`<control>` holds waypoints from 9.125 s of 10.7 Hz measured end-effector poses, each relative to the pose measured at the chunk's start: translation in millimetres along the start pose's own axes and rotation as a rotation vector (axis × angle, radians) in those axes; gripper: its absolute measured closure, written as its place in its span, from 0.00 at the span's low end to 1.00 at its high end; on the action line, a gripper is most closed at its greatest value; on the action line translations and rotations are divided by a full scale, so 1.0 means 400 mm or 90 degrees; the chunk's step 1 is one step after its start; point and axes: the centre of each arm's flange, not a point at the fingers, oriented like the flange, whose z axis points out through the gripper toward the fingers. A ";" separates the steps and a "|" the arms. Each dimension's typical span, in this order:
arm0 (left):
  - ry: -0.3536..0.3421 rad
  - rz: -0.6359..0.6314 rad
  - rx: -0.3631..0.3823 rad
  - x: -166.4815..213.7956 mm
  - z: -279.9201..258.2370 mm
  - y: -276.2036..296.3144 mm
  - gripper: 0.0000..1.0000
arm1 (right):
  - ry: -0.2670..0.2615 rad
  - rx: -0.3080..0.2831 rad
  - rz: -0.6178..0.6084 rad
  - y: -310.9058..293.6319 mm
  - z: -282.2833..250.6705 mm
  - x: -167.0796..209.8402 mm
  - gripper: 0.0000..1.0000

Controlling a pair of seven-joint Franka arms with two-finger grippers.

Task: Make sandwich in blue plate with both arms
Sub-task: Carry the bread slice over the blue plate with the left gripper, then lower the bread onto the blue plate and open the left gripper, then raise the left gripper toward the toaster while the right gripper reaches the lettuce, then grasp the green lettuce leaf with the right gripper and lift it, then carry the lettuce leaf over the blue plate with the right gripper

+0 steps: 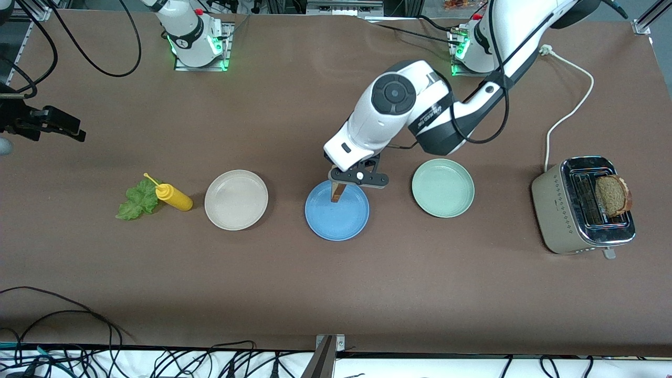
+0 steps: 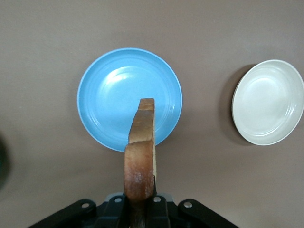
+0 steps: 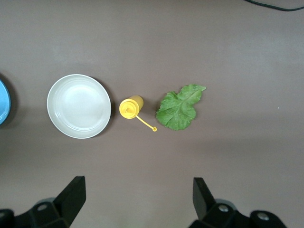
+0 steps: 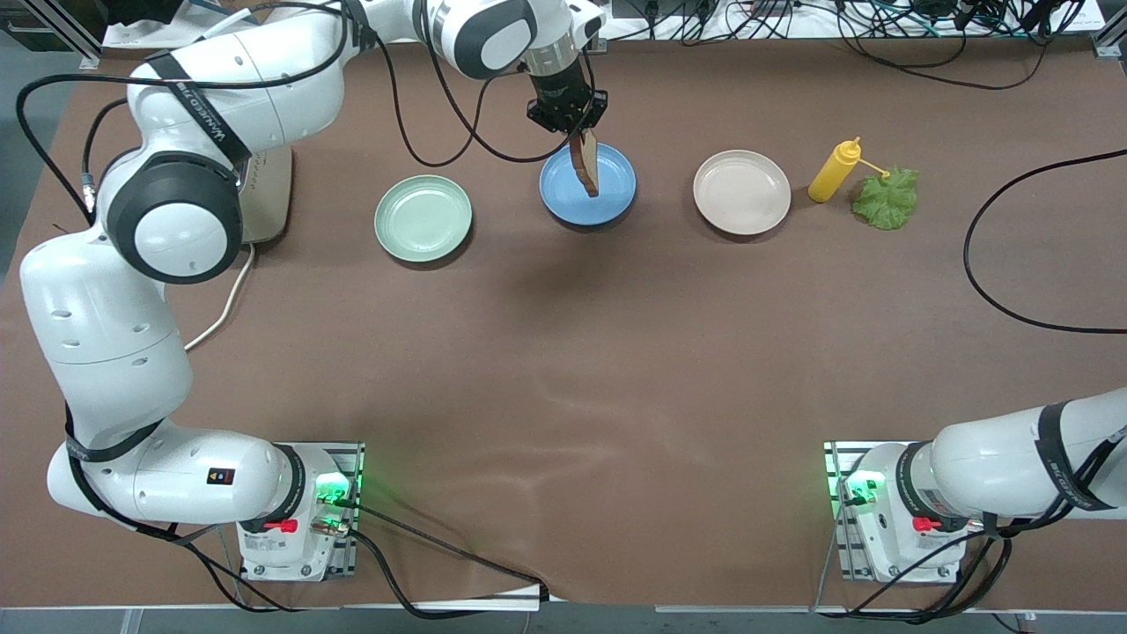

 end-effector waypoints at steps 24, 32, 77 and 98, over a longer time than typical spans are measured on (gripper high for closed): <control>-0.031 -0.050 -0.093 0.171 0.239 -0.158 0.00 | -0.001 0.000 0.002 0.006 0.001 0.000 0.00; -0.003 -0.063 0.085 0.136 -0.134 -0.268 0.00 | -0.003 0.000 0.006 0.013 0.004 0.001 0.00; 0.009 0.054 0.149 -0.071 -0.721 -0.917 0.00 | 0.030 -0.001 0.164 0.321 0.572 0.093 0.94; 0.010 0.049 0.149 -0.072 -0.720 -0.931 0.00 | 0.009 0.212 0.725 -0.772 0.252 0.027 0.94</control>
